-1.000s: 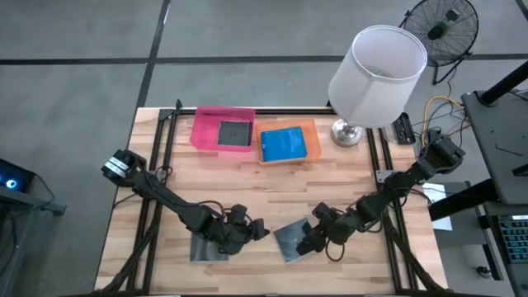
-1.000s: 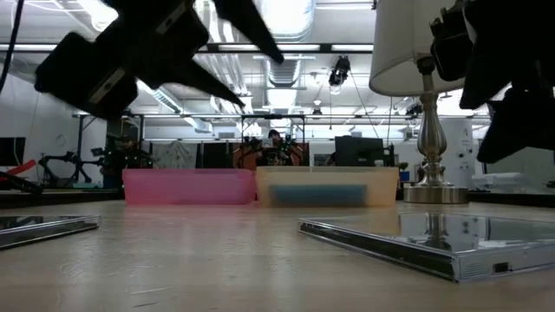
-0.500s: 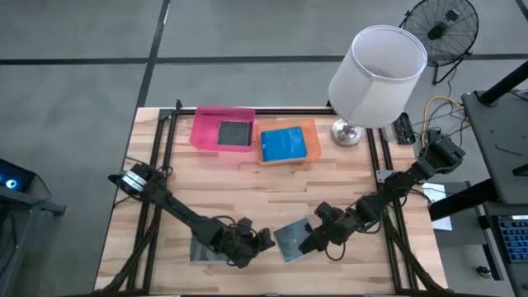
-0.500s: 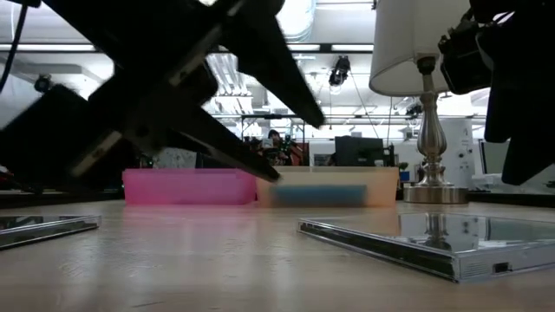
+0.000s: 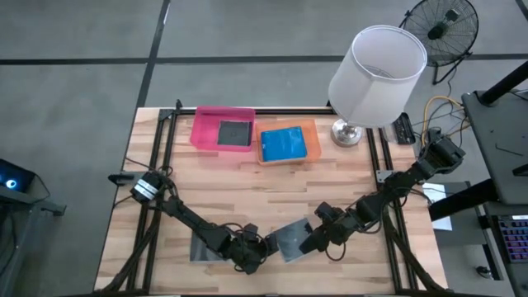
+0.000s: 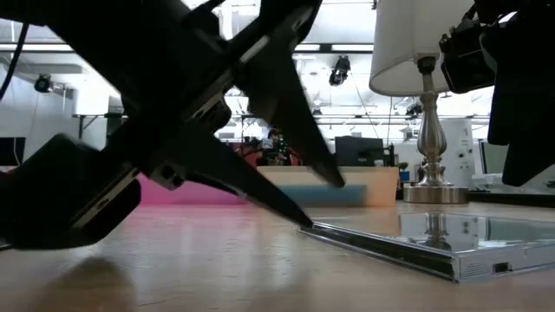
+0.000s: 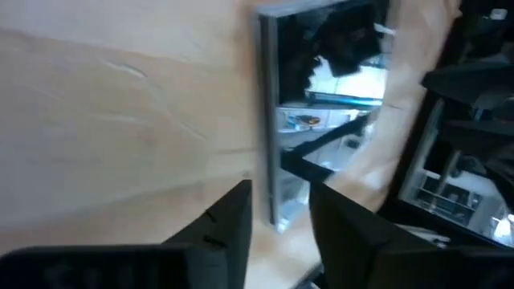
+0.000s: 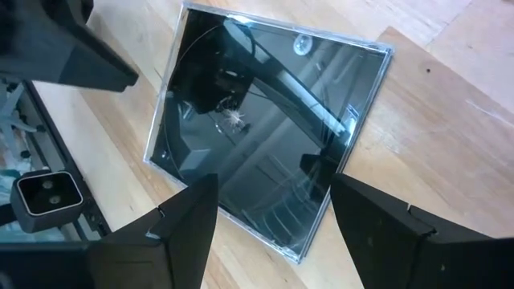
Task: Pick & place jewel cases by type
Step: Put the right black CD case into the pink bin
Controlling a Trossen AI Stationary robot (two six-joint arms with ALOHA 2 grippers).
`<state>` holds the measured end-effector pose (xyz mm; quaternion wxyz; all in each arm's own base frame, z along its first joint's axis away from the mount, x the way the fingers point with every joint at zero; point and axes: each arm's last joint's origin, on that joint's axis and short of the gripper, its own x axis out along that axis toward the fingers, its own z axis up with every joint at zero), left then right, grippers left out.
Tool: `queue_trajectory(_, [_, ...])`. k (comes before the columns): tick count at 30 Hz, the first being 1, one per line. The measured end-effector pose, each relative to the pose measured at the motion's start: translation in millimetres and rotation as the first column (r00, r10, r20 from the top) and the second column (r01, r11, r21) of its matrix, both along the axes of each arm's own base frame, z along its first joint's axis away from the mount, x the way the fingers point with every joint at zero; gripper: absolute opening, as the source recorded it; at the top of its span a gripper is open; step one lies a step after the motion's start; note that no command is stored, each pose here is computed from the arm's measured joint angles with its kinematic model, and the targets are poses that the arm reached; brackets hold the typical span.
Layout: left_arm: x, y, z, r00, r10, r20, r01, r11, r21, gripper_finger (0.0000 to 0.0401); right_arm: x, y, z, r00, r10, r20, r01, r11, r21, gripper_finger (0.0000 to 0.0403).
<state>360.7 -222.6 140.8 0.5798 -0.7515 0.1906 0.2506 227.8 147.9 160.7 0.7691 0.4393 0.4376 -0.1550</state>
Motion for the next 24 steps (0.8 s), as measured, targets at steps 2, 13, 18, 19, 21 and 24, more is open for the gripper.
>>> queue_trajectory(2, [-1, 0, -1, 1.000, -0.001, -0.006, 0.001, 1.000, 0.000, 0.0081, 0, 0, 0, 1.000, 0.007, 0.001, -0.007, 1.000, -0.006, 0.0235])
queue_trajectory(13, [0, 2, -2, 1.000, -0.007, -0.029, 0.006, 1.000, -0.025, 0.0001, -10, -5, -7, 0.992, -0.019, -0.121, 0.014, 0.999, -0.043, 0.0235])
queue_trajectory(18, [-1, 4, -4, 0.998, -0.008, -0.060, 0.007, 1.000, -0.017, 0.0000, -12, -2, -8, 0.989, -0.002, -0.145, -0.001, 1.000, -0.020, 0.0235])
queue_trajectory(19, [-1, 5, -5, 0.998, -0.009, -0.068, 0.008, 1.000, -0.018, 0.0000, -12, -2, -8, 0.989, -0.007, -0.149, 0.005, 1.000, -0.016, 0.0235])
queue_trajectory(21, [-1, 7, -6, 0.997, -0.009, -0.078, 0.007, 1.000, -0.018, 0.0000, -11, -1, -10, 0.987, -0.027, -0.158, 0.027, 1.000, -0.006, 0.0235])
queue_trajectory(24, [0, 10, -6, 0.996, -0.006, -0.084, 0.004, 1.000, -0.015, 0.0000, -9, 1, -13, 0.986, -0.052, -0.159, 0.055, 0.998, 0.014, 0.0235])
